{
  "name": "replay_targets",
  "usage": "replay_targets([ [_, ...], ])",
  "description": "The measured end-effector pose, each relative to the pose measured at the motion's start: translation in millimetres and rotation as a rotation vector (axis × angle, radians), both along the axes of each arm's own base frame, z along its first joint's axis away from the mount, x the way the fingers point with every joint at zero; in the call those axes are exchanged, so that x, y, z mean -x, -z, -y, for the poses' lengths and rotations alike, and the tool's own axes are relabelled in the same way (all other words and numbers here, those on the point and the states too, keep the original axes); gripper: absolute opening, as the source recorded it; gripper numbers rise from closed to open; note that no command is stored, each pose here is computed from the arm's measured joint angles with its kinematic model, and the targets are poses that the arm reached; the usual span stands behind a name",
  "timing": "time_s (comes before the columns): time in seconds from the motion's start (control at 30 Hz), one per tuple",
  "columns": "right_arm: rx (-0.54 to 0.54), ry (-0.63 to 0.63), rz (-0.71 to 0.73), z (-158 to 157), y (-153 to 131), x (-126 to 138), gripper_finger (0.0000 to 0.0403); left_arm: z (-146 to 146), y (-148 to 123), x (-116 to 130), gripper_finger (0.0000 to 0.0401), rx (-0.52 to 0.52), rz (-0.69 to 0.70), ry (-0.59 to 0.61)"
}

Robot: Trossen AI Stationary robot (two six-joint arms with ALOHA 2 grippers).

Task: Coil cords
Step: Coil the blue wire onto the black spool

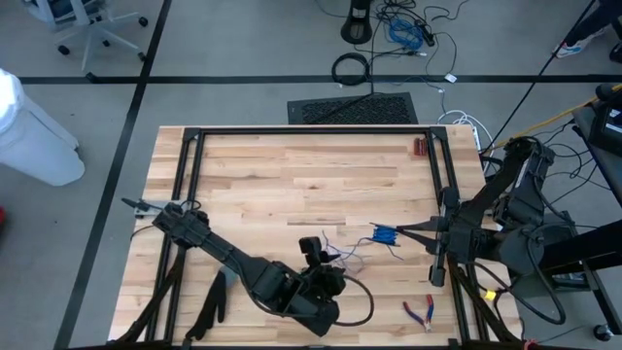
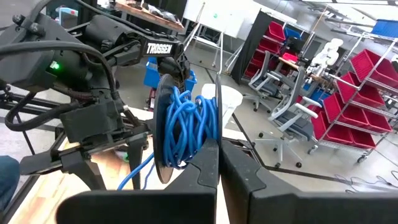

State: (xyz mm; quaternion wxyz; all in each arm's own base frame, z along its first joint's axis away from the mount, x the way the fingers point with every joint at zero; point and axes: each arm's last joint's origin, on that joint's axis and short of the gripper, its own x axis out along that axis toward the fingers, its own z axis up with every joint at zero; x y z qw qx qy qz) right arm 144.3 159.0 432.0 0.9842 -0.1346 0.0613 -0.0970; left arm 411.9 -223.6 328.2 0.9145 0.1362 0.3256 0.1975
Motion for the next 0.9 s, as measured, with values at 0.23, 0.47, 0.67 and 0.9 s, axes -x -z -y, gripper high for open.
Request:
replay_targets([
  [0.23, -0.004, 0.000, 0.003, 0, 0, 0, 0.0000, -1, 1, 1, 0.0106, -0.011, -0.016, 0.000],
  [0.47, -0.002, -0.001, 0.002, 0, 0, 0, 0.0000, -5, 2, 0, 0.0087, -0.009, -0.038, -0.001],
  [0.67, -0.004, -0.001, 0.005, 0, -1, 0, 0.0000, -4, 2, 1, 0.0086, -0.006, -0.036, 0.001],
  [0.9, -0.006, -0.001, 0.006, 0, -1, 0, 0.0000, -11, 2, -4, 0.0056, -0.002, -0.032, -0.021],
])
